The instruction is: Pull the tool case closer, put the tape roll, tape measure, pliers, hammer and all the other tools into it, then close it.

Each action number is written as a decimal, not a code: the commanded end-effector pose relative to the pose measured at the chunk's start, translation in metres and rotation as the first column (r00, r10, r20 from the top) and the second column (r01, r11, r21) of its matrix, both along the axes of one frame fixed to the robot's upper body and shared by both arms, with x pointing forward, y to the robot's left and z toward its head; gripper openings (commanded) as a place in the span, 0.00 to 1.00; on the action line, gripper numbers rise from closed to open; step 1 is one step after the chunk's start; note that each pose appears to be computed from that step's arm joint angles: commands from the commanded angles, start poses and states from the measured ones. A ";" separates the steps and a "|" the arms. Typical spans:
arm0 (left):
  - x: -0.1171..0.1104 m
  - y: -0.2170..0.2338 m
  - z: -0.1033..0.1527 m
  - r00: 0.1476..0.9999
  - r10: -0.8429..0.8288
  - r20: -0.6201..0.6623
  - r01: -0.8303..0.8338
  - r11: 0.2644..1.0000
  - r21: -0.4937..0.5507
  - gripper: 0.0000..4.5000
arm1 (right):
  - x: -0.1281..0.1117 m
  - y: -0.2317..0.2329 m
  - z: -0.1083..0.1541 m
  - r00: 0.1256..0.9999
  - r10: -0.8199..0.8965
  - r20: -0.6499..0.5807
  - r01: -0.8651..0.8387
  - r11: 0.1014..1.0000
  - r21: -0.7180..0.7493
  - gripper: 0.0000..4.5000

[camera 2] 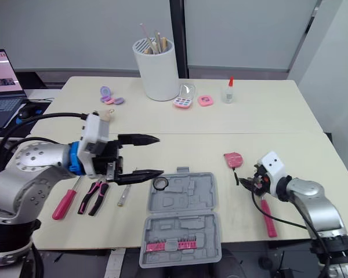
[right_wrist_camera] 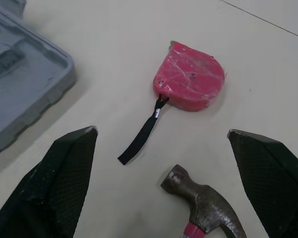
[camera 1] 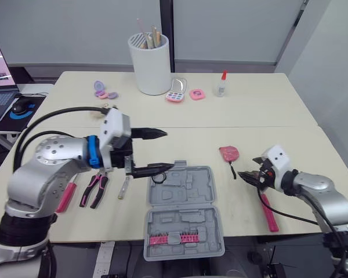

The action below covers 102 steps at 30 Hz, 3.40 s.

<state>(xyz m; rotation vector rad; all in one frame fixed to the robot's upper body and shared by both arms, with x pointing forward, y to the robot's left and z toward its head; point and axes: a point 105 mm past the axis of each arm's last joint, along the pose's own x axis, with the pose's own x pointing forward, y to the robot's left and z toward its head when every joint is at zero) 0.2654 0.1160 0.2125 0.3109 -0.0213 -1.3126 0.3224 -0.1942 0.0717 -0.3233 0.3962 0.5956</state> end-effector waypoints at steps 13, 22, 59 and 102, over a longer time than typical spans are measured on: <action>-0.009 -0.023 -0.007 0.998 -0.034 0.046 0.035 0.999 -0.013 1.00 | 0.025 0.031 -0.024 0.995 -0.101 0.022 0.101 0.995 -0.004 0.70; -0.007 -0.019 -0.006 0.999 -0.015 0.047 0.016 1.000 -0.015 1.00 | 0.029 0.032 -0.036 0.989 -0.144 -0.027 0.145 0.989 0.016 0.54; -0.052 -0.027 -0.031 0.970 -0.185 -0.156 0.191 0.981 0.025 1.00 | -0.094 0.025 -0.033 0.924 0.155 -0.350 -0.146 0.988 0.052 0.00; -0.064 -0.035 -0.049 0.974 -0.224 -0.037 0.226 0.972 0.058 1.00 | -0.059 0.008 -0.035 0.666 0.743 -0.066 -0.739 0.645 -0.193 1.00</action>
